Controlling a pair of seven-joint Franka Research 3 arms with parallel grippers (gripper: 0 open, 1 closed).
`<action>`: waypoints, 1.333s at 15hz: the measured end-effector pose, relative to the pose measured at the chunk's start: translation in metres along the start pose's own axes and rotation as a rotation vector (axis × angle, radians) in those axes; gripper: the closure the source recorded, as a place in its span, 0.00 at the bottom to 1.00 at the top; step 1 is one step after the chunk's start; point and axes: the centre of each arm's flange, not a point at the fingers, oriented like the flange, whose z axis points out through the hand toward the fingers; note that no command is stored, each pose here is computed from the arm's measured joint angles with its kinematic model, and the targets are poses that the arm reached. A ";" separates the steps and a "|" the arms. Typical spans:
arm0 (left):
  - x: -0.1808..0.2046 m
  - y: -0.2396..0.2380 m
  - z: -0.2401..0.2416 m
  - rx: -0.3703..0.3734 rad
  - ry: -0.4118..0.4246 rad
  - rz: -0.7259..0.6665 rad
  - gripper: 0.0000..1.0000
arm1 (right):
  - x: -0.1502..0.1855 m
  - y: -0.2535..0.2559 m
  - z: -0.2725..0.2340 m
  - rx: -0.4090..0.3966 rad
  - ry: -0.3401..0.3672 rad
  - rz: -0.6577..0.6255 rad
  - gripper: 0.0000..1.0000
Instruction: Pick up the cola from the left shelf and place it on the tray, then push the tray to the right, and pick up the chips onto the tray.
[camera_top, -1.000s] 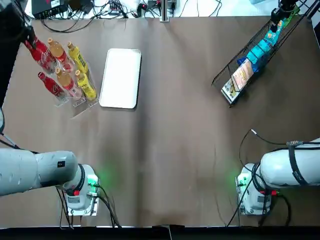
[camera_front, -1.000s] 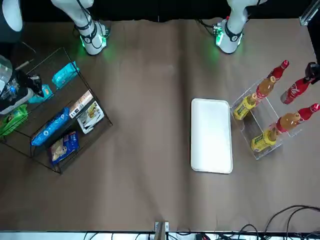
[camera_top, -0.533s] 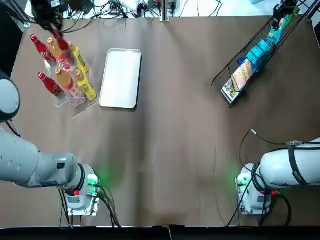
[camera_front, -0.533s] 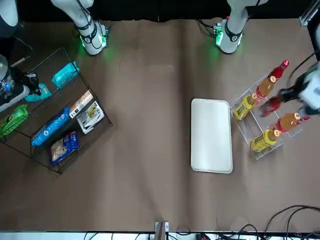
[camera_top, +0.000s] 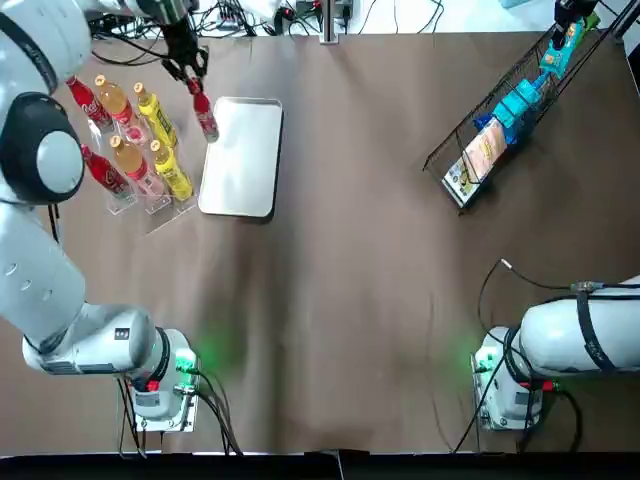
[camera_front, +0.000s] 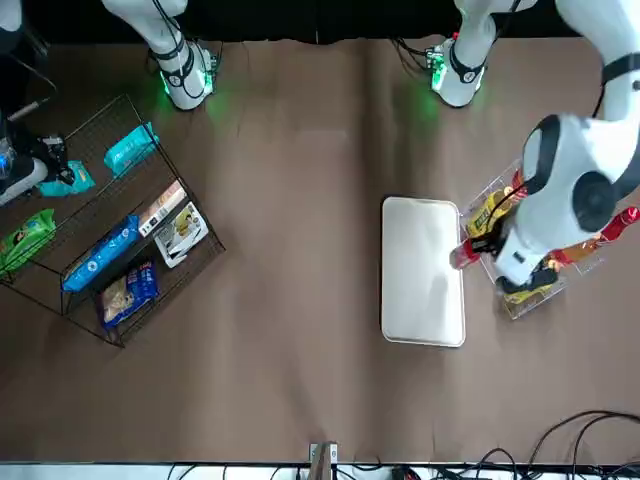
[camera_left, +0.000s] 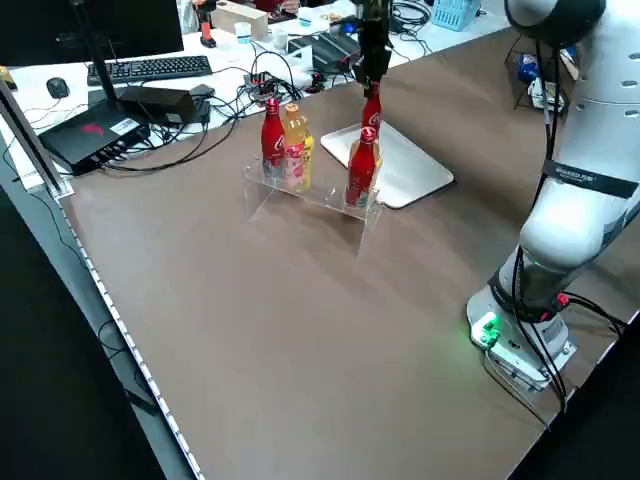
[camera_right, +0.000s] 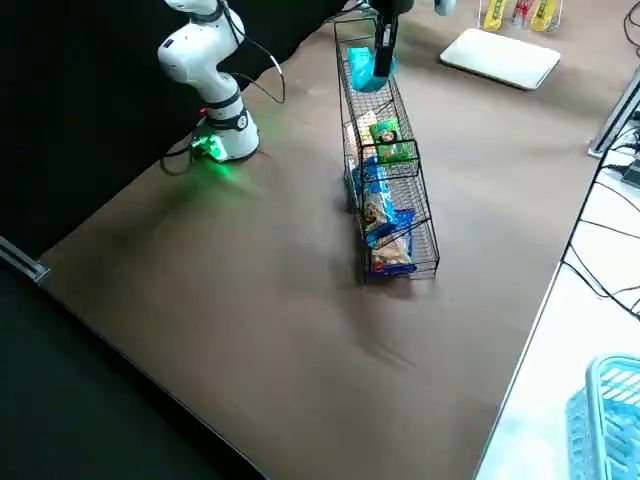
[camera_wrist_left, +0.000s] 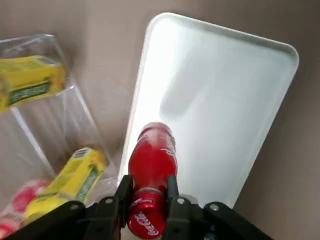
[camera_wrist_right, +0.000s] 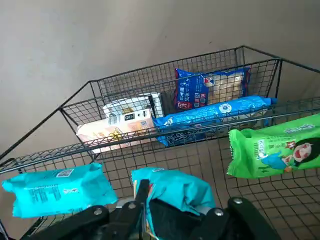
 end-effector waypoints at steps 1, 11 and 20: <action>0.003 0.011 0.011 -0.009 0.006 0.005 0.68 | -0.001 -0.001 -0.004 -0.001 0.001 -0.001 0.99; 0.009 0.069 0.076 -0.001 0.006 0.029 0.59 | 0.010 -0.038 -0.023 0.036 0.017 0.005 0.99; 0.039 -0.014 0.055 0.006 0.006 0.155 0.00 | 0.039 -0.111 -0.026 0.049 0.014 0.184 0.99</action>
